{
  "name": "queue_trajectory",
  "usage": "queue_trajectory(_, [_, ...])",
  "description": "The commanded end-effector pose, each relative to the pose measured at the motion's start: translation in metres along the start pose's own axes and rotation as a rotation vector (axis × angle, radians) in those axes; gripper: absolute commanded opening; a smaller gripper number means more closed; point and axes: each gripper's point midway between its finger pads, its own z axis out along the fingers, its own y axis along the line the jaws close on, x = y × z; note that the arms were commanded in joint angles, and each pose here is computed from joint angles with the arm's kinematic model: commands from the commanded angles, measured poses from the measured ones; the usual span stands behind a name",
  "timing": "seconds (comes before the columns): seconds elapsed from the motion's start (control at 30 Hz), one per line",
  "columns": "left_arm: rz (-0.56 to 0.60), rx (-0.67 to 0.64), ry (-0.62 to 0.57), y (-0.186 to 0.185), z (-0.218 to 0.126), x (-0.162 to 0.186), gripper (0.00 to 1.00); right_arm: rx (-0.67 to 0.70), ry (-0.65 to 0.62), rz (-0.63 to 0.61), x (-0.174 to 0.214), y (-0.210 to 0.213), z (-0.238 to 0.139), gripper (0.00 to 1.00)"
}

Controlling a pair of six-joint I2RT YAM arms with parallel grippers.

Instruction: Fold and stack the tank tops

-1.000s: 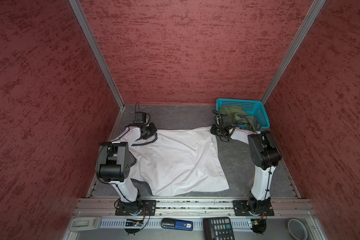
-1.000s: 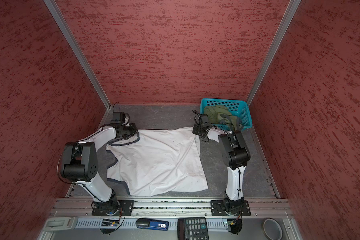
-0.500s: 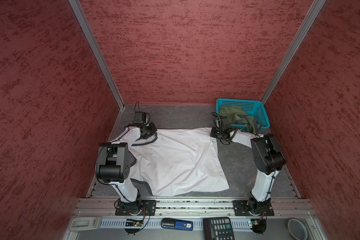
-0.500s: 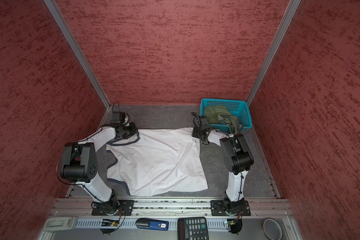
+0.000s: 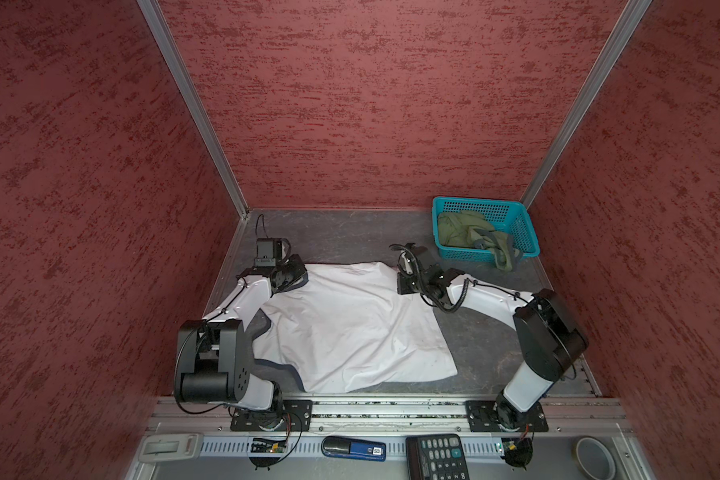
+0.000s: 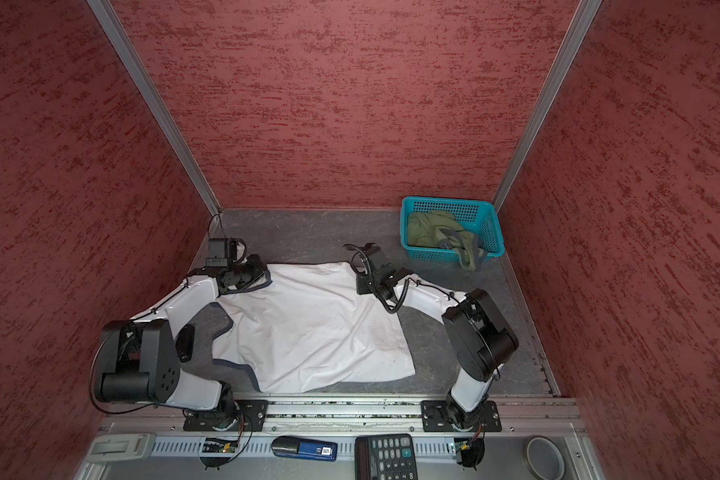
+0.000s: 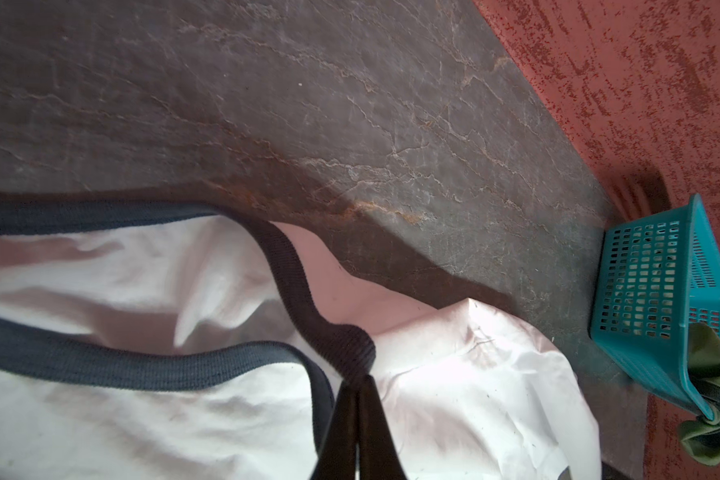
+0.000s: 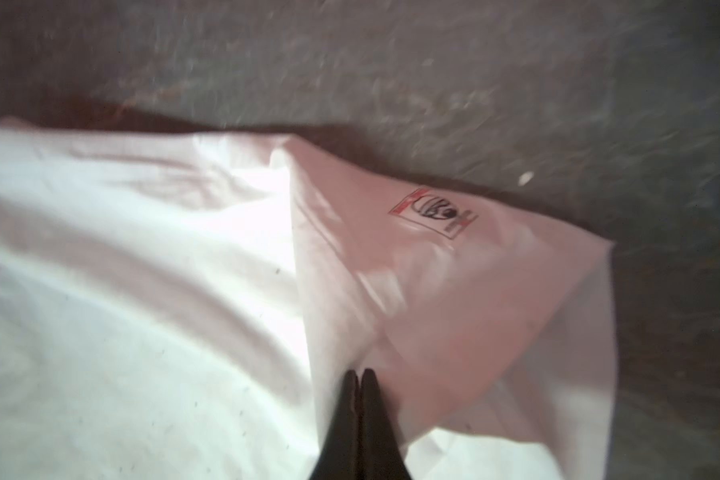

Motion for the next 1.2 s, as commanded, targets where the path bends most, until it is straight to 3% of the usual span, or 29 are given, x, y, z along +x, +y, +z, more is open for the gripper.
queue_trajectory(0.0, [-0.008,0.0,0.007,0.005,0.005,0.003,0.0,-0.006,0.075,-0.015,0.026,0.007,0.002,0.08])
queue_trajectory(0.13, [-0.006,0.004,0.01,0.004,0.006,0.002,0.0,0.014,0.026,-0.001,0.016,0.002,-0.015,0.31])
queue_trajectory(0.23, [0.0,0.0,0.003,0.004,0.004,0.001,0.0,0.013,-0.043,0.073,0.003,-0.011,-0.033,0.35])
queue_trajectory(0.4, [-0.002,-0.008,-0.001,0.007,0.002,0.003,0.0,-0.081,-0.077,0.251,-0.003,-0.032,-0.039,0.35])
queue_trajectory(0.8, [-0.003,-0.006,0.0,0.007,0.004,0.003,0.0,-0.296,-0.044,0.514,0.011,-0.01,-0.018,0.31])
queue_trajectory(1.17, [-0.003,-0.004,0.003,0.007,0.004,0.003,0.0,-0.319,-0.038,0.573,0.014,-0.01,0.002,0.3])
